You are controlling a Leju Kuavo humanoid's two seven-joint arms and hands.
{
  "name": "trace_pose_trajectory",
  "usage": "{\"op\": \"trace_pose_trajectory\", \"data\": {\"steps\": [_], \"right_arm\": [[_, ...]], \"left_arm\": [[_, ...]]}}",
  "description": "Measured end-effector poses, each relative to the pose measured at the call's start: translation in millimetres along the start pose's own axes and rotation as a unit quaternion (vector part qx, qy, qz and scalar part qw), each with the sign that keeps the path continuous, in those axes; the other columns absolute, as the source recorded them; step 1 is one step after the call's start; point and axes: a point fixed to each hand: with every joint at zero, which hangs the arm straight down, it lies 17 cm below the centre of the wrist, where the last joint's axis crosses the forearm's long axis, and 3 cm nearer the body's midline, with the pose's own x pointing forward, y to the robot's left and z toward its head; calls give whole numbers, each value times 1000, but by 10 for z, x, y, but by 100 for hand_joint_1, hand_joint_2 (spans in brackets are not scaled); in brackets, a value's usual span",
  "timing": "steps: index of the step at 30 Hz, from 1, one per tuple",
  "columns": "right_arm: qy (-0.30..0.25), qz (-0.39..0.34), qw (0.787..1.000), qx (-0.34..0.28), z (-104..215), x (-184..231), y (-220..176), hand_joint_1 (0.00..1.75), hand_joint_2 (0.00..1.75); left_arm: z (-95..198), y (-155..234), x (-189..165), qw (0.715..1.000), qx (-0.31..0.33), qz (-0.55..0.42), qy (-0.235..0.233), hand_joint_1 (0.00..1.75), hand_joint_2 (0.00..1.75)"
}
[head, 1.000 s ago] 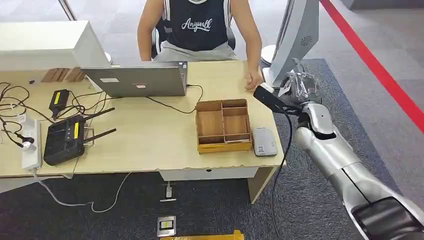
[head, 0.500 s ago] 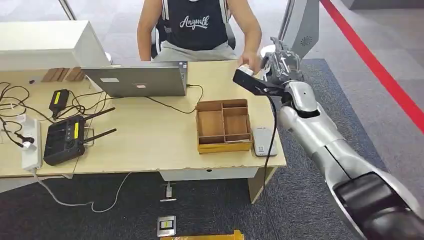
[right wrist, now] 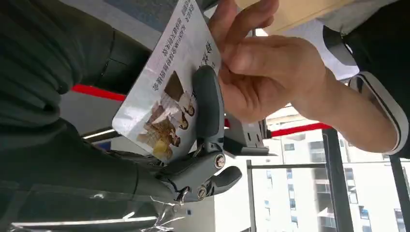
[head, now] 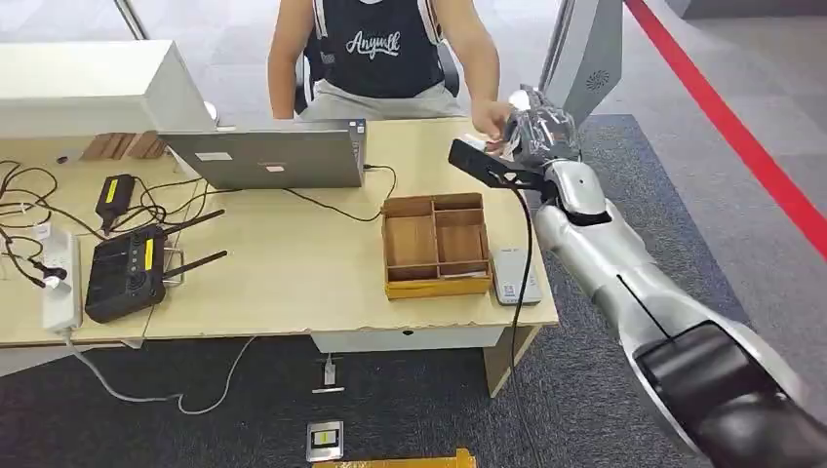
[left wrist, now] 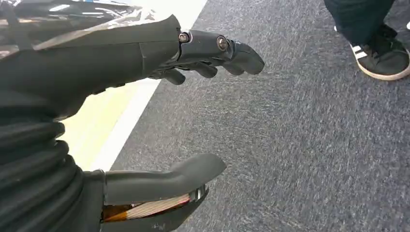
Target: Pass the card to the sensor for recognition and then transmit it.
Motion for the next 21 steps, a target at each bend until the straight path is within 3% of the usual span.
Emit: {"op": "trace_pose_trajectory", "data": {"steps": [1, 2, 3, 4, 21], "right_arm": [[1, 1, 1000, 1, 3, -11, 16, 65, 175], [2, 0, 1000, 3, 6, -15, 33, 65, 175], [1, 1, 1000, 4, 10, -15, 48, 17, 175], [2, 1, 1000, 3, 11, -18, 53, 0, 175], [7, 4, 1000, 5, 47, -43, 178, 0, 175]], "left_arm": [[0, -1, -1, 1000, 0, 0, 0, 0, 175], [0, -1, -2, 1000, 0, 0, 1, 0, 175], [0, -1, -7, 1000, 0, 0, 1, 0, 175], [0, -3, -9, 1000, -1, 0, 2, 0, 175], [0, -3, -9, 1000, -1, -1, 2, 0, 175]]}}
